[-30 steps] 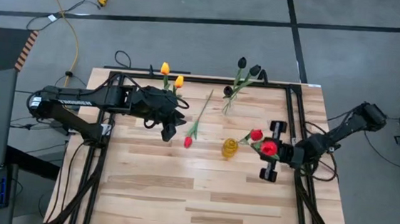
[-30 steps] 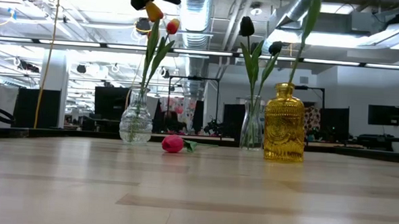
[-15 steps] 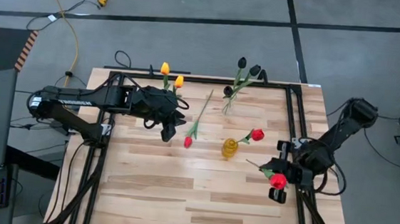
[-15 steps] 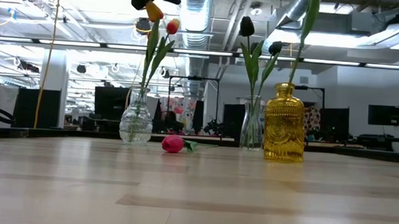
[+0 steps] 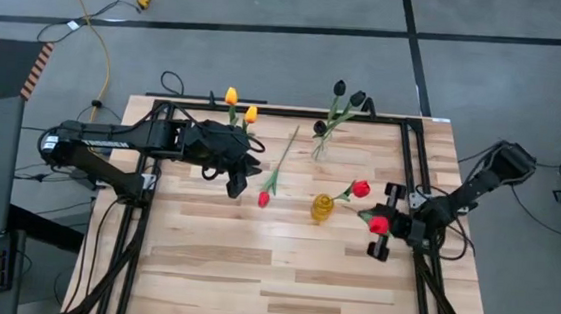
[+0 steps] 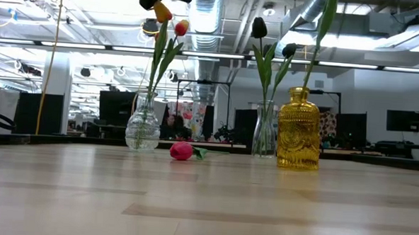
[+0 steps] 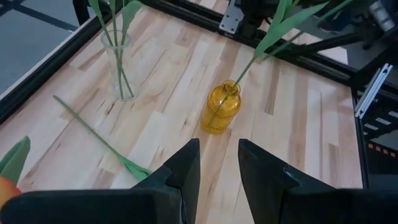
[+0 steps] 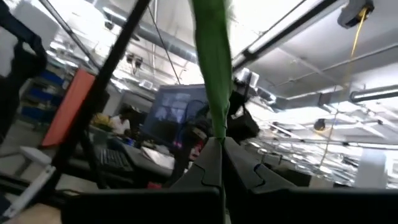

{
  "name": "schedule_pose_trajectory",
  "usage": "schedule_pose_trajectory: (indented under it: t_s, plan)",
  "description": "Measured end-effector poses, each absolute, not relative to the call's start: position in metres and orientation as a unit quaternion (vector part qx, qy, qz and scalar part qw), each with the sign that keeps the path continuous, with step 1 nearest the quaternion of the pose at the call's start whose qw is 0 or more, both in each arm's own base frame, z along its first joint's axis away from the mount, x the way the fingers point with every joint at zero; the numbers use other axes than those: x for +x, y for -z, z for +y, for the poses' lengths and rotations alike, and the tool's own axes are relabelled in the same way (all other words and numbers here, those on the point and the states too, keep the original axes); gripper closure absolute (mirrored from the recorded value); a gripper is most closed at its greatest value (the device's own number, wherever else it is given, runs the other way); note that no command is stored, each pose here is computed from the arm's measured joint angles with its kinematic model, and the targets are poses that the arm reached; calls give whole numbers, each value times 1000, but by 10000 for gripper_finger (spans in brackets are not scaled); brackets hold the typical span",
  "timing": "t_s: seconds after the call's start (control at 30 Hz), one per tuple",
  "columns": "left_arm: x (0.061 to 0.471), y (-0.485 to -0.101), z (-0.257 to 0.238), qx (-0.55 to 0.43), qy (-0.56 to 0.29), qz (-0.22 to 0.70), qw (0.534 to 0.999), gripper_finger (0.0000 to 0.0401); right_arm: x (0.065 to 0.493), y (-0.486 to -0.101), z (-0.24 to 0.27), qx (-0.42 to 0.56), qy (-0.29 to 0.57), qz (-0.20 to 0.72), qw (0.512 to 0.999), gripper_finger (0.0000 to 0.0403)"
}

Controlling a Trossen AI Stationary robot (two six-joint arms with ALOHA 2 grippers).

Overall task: Sort flowers into vase by color
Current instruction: Put the right red tulip into the yellow vase

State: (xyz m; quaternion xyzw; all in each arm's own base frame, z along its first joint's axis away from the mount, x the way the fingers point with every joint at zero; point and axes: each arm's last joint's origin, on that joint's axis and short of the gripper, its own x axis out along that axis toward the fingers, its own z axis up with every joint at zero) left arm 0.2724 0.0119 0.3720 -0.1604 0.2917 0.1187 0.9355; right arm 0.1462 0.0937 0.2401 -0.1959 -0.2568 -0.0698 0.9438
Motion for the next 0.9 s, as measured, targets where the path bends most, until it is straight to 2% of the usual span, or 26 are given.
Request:
schedule_pose_trajectory:
  t_s: [0.37,0.9]
  plan:
    - [274,-375,12,-161,-121,274,940,305,166,-233,61,-166,75,-261,948,375]
    - [274,-375,12,-160,-122,273,941,305,175,-228,48,-152,35,-249,956,374]
